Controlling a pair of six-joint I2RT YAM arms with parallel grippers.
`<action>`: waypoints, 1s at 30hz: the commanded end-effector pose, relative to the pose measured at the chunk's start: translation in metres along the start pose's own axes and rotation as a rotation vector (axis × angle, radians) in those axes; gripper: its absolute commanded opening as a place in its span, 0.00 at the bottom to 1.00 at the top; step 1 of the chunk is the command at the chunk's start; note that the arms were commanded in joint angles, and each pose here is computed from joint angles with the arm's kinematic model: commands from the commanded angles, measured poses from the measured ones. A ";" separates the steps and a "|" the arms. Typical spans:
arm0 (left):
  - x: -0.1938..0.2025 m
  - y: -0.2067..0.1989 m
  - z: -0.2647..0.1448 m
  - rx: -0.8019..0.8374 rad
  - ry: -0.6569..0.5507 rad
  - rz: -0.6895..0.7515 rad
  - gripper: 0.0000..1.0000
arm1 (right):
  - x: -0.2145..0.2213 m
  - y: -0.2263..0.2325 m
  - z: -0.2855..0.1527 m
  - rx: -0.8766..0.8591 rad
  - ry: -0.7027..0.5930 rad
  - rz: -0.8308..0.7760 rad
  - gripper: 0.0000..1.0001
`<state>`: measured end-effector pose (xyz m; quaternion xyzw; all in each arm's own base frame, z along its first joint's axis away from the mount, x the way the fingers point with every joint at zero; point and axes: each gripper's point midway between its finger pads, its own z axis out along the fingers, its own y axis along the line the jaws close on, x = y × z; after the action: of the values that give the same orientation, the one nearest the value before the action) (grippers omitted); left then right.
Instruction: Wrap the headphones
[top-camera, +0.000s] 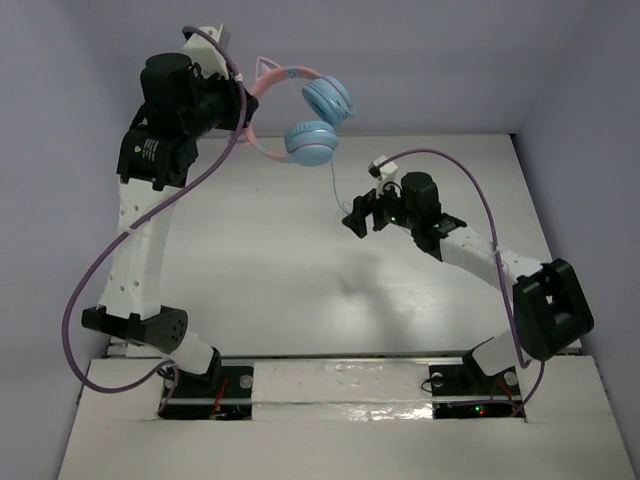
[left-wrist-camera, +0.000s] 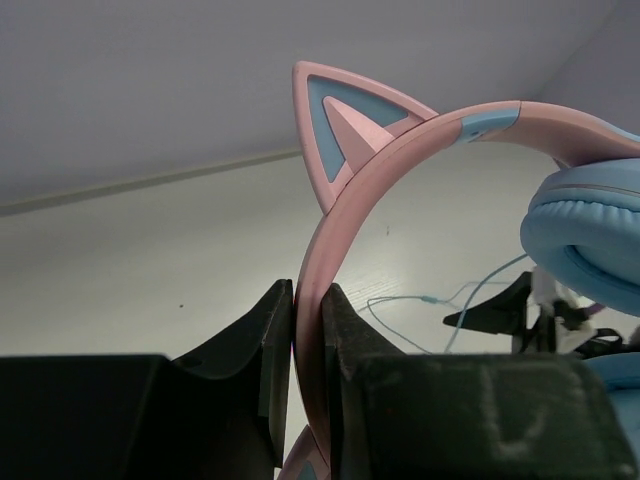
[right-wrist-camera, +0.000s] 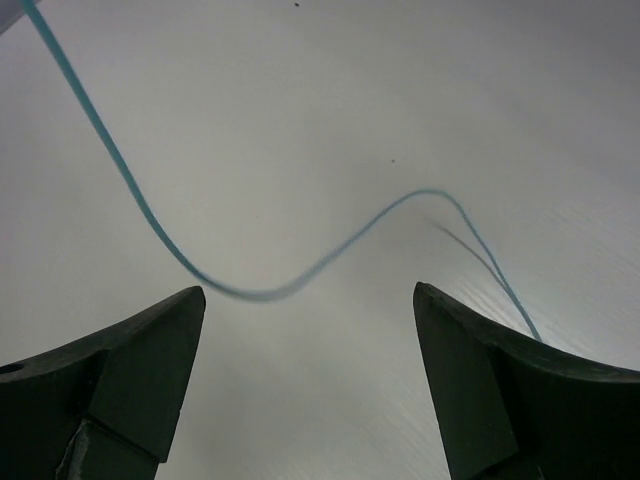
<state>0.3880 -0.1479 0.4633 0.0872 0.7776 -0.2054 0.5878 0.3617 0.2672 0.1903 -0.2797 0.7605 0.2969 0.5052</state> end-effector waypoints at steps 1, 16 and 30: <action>-0.073 -0.035 -0.047 0.134 -0.228 0.004 0.00 | -0.028 -0.017 0.007 0.041 -0.101 -0.054 0.90; -0.112 -0.062 -0.094 0.253 -0.342 -0.019 0.00 | -0.006 -0.057 0.052 0.166 -0.135 0.027 0.85; -0.120 -0.069 -0.108 0.284 -0.371 -0.022 0.00 | 0.029 -0.065 0.079 0.162 -0.064 0.099 0.80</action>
<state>0.3308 -0.1588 0.5650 0.1204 0.6834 -0.3140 0.6479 0.4411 0.2648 0.1174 -0.1835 0.7934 0.2392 0.5288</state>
